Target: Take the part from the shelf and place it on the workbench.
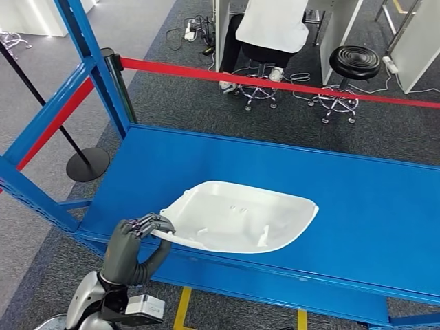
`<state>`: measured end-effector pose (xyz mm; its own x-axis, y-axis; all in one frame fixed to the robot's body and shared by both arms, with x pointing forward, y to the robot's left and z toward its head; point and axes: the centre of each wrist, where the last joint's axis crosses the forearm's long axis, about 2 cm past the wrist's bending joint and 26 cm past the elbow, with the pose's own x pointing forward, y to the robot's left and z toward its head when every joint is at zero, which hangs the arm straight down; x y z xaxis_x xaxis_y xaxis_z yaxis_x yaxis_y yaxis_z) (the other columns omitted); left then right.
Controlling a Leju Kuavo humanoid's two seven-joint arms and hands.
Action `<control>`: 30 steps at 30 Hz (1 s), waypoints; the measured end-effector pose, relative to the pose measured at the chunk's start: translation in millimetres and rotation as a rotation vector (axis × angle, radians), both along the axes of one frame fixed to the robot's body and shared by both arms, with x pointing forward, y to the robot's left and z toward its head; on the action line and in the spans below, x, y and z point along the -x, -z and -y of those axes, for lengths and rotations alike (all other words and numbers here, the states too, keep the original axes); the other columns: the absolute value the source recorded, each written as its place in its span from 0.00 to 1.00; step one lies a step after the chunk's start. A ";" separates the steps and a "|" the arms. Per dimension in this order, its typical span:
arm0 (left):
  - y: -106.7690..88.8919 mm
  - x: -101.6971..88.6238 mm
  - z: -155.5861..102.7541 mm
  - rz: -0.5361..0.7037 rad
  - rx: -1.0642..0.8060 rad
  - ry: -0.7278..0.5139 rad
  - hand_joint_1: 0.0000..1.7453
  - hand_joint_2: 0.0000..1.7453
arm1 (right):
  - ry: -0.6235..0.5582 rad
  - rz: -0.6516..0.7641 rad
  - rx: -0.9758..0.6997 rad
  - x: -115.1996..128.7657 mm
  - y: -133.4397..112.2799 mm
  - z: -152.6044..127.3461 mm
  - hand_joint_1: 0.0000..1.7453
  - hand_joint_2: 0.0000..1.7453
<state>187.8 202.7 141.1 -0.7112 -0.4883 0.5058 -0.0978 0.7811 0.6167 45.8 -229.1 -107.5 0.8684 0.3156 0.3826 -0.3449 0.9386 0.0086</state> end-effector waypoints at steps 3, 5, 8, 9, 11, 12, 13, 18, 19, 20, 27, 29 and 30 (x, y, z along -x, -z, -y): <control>4.7 9.9 4.1 -0.008 0.024 -0.007 1.00 1.00 | 0.012 -0.002 0.009 0.4 0.1 0.6 0.00 0.00; 7.6 16.0 6.4 -0.016 0.046 -0.014 1.00 1.00 | 0.018 -0.007 0.014 1.9 0.3 1.0 0.00 0.00; 10.8 23.4 9.1 -0.024 0.083 -0.032 1.00 1.00 | 0.035 -0.008 0.023 3.4 0.6 1.9 0.00 0.00; 11.7 25.3 9.4 -0.025 0.093 -0.039 1.00 1.00 | 0.040 -0.006 0.024 2.8 0.5 2.0 0.00 0.00; 13.4 28.9 9.4 -0.025 0.108 -0.051 1.00 1.00 | 0.048 0.001 0.029 1.2 0.3 2.2 0.00 0.00; 14.3 30.5 9.2 -0.025 0.114 -0.056 1.00 1.00 | 0.050 0.005 0.032 0.6 0.3 2.2 0.00 0.00; 15.0 31.7 8.9 -0.026 0.120 -0.060 1.00 1.00 | 0.051 0.007 0.036 0.4 0.2 2.3 0.00 0.00; 18.3 35.7 5.8 -0.041 0.140 -0.069 1.00 1.00 | 0.053 0.019 0.052 -1.5 0.0 2.7 0.00 0.00; 19.1 36.5 5.1 -0.045 0.140 -0.069 1.00 1.00 | 0.054 0.021 0.054 -1.9 0.0 2.7 0.00 0.00; 19.7 37.0 4.3 -0.048 0.140 -0.068 1.00 1.00 | 0.056 0.023 0.055 -2.0 0.0 2.8 0.00 0.00; 20.2 35.9 1.5 -0.037 0.135 -0.066 1.00 1.00 | 0.075 0.038 0.056 -3.7 -0.3 2.7 0.00 0.00; 20.0 35.3 1.3 -0.035 0.133 -0.064 1.00 1.00 | 0.080 0.032 0.056 -0.9 0.1 3.0 0.00 0.00; 19.7 34.8 1.4 -0.034 0.133 -0.063 1.00 1.00 | 0.083 0.029 0.057 0.5 0.3 3.1 0.00 0.00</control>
<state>153.0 201.4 121.4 -0.6627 -0.4587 0.5920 -0.1300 0.8489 0.5122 45.3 -232.3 -107.8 0.8813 0.2649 0.3914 -0.2653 0.9626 -0.0542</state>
